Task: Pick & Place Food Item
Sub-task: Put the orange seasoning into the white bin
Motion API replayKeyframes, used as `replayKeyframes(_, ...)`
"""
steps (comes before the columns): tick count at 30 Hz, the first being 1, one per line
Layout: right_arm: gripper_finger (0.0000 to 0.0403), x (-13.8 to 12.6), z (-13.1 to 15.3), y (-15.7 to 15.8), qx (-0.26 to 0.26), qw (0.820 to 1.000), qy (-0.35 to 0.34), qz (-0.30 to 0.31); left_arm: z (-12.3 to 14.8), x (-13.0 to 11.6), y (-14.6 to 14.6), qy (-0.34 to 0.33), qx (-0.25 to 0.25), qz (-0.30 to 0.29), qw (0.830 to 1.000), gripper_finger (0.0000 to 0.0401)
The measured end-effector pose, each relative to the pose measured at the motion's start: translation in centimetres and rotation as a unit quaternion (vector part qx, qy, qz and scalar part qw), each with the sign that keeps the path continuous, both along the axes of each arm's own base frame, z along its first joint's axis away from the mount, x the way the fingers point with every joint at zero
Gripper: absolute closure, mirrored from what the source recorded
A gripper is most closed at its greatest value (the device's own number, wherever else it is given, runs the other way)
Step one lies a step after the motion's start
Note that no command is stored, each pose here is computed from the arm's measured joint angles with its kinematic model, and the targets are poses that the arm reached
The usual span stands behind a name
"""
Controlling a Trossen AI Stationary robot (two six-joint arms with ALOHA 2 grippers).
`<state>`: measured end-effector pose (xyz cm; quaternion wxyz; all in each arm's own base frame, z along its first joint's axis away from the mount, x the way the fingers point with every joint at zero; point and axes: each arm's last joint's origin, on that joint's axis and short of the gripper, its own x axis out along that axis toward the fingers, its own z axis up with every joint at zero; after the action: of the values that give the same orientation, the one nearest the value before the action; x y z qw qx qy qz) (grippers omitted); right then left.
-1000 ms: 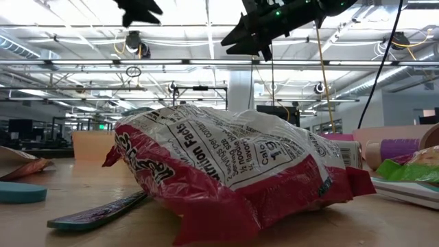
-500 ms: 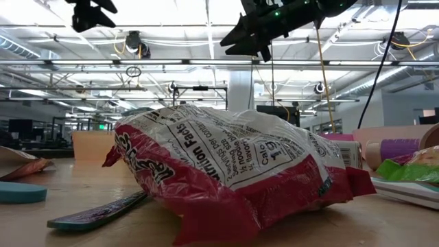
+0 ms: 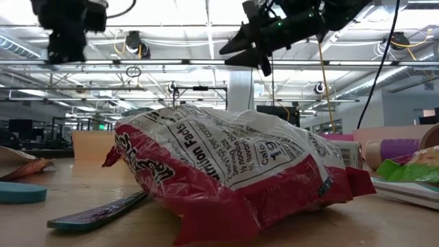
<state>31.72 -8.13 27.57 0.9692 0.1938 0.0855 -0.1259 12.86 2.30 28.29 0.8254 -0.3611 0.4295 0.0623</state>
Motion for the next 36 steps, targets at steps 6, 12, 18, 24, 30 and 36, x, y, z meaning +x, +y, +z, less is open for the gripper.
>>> replayKeyframes(6,0.0248,-0.2,-1.7,1.9,0.026,0.999,-0.015,0.019,-3.1,0.0,-2.1,0.077,-0.082,0.000,0.994,0.0219)
replayKeyframes(12,0.0248,-0.2,-2.5,3.4,0.039,0.998,-0.023,0.039,-4.5,0.1,-4.3,0.134,-0.137,0.082,0.978,0.0219)
replayKeyframes(18,0.0248,-0.1,-2.4,4.5,0.041,0.997,-0.035,0.056,-4.2,0.8,-7.0,0.074,-0.155,0.181,0.968,0.0219)
replayKeyframes(24,0.0248,0.0,-1.9,6.1,0.062,0.989,-0.060,0.121,-4.5,1.3,-10.3,0.056,-0.189,0.230,0.953,0.0219)
replayKeyframes(30,0.0248,0.1,-1.8,8.4,0.085,0.976,-0.061,0.190,-6.3,1.6,-14.2,0.083,-0.213,0.275,0.934,0.0219)
replayKeyframes(36,0.0248,0.0,-1.8,10.6,0.101,0.964,-0.057,0.238,-8.2,1.2,-17.3,0.100,-0.235,0.329,0.909,0.0219)
